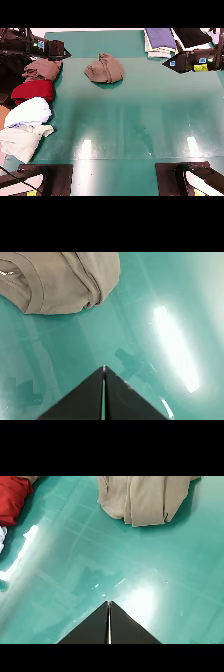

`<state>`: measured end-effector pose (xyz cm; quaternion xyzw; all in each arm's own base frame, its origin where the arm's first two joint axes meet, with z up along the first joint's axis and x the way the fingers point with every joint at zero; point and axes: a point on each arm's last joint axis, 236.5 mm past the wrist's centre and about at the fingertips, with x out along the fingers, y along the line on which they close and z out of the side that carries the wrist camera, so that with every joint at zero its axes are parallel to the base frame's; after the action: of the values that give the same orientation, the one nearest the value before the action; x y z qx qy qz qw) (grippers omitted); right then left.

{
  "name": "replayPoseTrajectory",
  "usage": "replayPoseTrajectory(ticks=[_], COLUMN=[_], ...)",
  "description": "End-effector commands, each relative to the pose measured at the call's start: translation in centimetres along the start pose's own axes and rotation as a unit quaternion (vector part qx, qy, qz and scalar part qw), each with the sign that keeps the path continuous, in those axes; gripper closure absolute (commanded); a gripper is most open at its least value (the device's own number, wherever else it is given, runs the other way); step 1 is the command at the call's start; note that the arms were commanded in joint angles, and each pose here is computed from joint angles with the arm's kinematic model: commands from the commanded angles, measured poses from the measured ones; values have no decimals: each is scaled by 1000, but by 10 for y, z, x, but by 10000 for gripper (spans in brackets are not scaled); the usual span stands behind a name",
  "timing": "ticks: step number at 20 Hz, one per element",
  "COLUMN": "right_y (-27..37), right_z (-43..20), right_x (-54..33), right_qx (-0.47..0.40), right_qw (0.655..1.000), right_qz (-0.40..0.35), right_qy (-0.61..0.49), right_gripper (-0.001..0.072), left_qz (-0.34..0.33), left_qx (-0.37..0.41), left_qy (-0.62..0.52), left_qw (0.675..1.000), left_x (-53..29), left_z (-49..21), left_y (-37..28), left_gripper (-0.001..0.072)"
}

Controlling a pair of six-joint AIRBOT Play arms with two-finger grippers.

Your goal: Fold the shirts.

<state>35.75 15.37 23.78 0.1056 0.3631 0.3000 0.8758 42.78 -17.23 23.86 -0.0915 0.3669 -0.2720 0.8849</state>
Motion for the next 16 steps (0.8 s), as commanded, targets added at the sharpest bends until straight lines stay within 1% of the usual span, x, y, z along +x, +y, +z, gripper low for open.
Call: replayPoseTrajectory(ticks=[1, 10, 12, 16], right_y=[0, 0, -5, -14], right_z=[0, 1, 18, 54], right_x=[0, 0, 0, -6], right_qx=[0, -7, -43, -42], right_qw=[1000, 1000, 998, 992], right_qz=[0, -1, -12, -33], right_qy=[0, -1, -36, -112], right_gripper=[698, 698, 698, 698], left_qz=[0, 0, 1, 0], left_qx=[0, 0, -2, -22], left_qy=[0, 0, -5, -63], left_qw=[1000, 1000, 1000, 998], left_x=[0, 0, 0, -2], left_z=[0, 0, 3, 30], left_y=[0, 0, 0, 1], left_gripper=[682, 682, 682, 682])
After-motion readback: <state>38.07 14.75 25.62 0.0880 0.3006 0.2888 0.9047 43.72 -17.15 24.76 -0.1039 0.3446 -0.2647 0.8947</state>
